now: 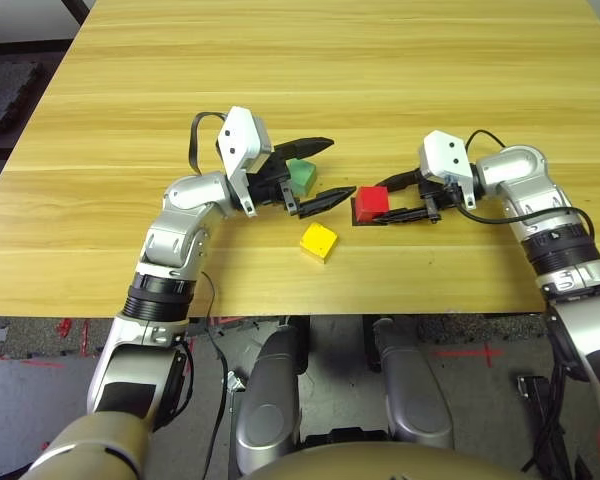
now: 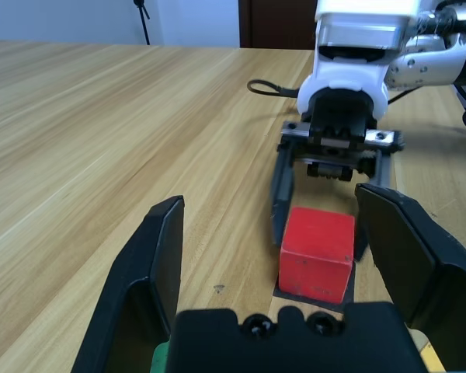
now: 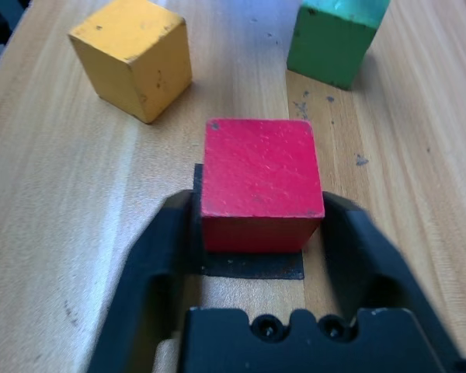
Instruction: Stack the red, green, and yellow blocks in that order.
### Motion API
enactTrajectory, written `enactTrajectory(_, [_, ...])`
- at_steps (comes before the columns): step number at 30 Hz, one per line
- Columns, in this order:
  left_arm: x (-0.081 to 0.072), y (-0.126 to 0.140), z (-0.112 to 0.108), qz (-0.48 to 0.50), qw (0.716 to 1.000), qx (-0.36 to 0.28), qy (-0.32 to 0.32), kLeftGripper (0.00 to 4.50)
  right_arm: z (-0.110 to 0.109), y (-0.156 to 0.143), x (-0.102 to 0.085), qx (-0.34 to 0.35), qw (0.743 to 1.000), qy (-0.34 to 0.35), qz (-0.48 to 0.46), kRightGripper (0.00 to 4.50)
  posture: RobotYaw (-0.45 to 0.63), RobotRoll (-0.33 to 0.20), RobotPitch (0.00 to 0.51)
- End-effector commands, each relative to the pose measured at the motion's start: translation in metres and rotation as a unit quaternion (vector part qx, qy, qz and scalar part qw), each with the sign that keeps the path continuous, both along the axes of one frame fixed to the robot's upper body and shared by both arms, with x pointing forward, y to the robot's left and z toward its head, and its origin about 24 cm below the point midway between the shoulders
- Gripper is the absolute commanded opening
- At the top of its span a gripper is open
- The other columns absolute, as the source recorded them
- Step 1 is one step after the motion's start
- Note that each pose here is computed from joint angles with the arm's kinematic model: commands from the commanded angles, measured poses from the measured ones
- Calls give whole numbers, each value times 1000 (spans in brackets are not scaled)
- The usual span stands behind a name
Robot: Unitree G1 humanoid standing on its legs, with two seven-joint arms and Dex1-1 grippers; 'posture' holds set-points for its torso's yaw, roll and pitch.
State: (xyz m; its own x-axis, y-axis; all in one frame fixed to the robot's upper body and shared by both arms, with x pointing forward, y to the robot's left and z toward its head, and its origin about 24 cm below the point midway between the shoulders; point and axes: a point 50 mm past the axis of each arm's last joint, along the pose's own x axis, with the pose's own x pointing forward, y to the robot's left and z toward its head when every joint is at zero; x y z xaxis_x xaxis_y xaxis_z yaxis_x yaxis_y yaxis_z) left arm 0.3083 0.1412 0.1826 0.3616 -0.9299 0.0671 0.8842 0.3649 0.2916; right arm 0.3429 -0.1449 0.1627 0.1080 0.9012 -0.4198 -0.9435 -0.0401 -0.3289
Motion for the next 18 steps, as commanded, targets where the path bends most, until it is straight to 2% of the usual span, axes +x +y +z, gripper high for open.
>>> enactTrajectory(1, [-2, -1, -5, -3, 1000, 7, 7, 4500, 0, -1, 1, -6, 1000, -2, 1, 4447, 336, 15, 300])
enactTrajectory(7, [-1, -2, -6, -6, 1000, 7, 9, 4500, 19, -10, -2, 4, 1000, -10, 9, 4481, 321, 17, 295])
enactTrajectory(14, [2, 2, -7, 6, 1000, 14, 11, 4500, 48, -31, -20, 16, 1000, 7, 20, 4481, 304, 12, 292])
enactTrajectory(18, [4, 5, -10, 11, 1000, 21, 13, 4500, 53, -42, -29, 26, 1000, 10, -7, 4481, 294, 11, 291])
